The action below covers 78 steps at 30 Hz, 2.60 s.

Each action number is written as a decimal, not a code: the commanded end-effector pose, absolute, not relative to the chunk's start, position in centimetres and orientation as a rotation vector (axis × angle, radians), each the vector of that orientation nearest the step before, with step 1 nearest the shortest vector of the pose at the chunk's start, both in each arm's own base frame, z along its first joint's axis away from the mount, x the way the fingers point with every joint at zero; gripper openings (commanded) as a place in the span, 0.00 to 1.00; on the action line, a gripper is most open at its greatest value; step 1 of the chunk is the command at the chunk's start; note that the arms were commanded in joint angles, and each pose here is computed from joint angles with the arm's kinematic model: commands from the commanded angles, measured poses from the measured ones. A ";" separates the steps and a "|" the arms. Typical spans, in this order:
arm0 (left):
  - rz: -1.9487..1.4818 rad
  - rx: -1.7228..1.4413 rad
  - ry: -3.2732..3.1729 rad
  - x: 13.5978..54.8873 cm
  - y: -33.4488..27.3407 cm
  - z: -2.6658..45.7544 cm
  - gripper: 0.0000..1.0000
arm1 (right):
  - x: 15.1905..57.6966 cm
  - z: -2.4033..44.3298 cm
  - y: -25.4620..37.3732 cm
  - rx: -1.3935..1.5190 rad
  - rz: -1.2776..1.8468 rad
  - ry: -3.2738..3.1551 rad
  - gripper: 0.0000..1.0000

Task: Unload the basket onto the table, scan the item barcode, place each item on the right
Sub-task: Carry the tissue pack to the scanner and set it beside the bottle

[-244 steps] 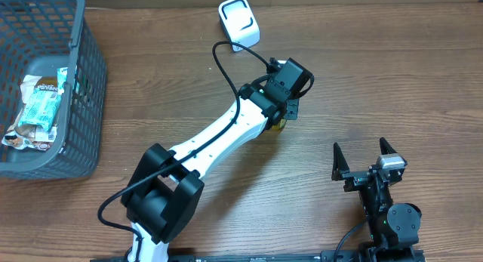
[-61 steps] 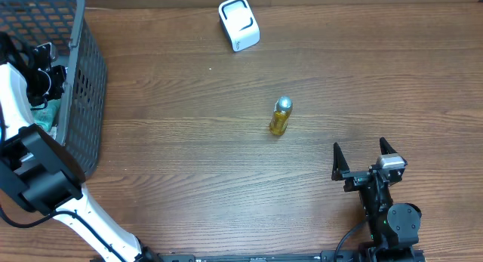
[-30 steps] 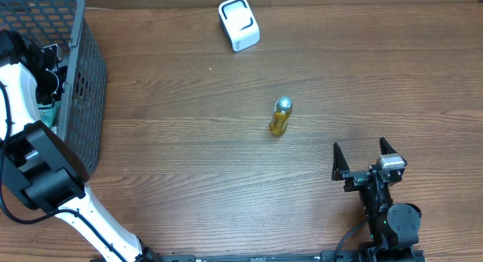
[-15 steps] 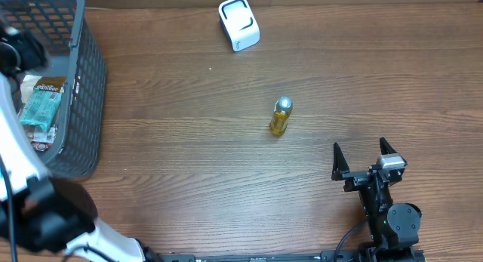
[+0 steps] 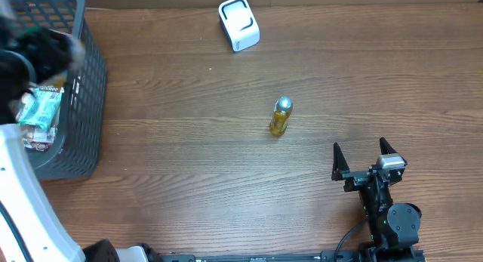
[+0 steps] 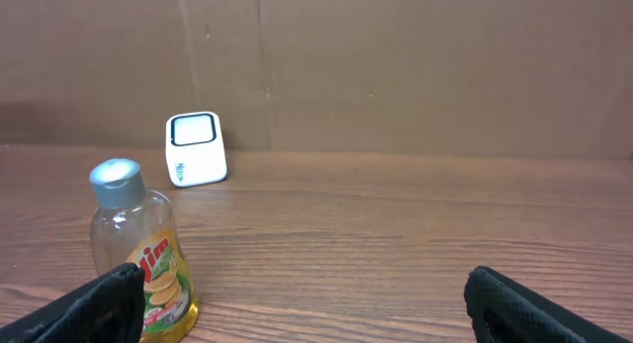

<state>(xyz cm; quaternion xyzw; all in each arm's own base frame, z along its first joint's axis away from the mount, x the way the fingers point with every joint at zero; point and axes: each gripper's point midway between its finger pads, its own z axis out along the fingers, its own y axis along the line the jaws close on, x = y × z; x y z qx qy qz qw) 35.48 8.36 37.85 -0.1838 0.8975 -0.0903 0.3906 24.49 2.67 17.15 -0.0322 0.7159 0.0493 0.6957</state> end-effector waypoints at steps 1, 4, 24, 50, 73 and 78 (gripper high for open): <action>-0.317 -0.345 2.348 34.7 3.7 37.7 0.32 | 24.5 17.0 2.8 -0.073 0.118 1.594 1.00; -0.284 -0.286 2.479 34.1 1.2 35.3 0.33 | 24.5 17.0 2.7 -0.073 0.118 1.594 1.00; -0.111 0.239 3.055 36.0 -15.6 17.1 0.42 | 24.5 17.0 2.7 -0.073 0.118 1.594 1.00; -0.053 0.127 2.874 38.8 -23.2 9.5 0.45 | 24.5 17.0 2.8 -0.073 0.118 1.594 1.00; 0.051 0.100 2.861 37.7 -22.6 5.7 0.71 | 24.5 17.0 2.7 -0.073 0.118 1.594 1.00; 0.024 0.104 2.873 37.5 -22.9 5.6 0.82 | 24.5 17.0 2.7 -0.073 0.118 1.594 1.00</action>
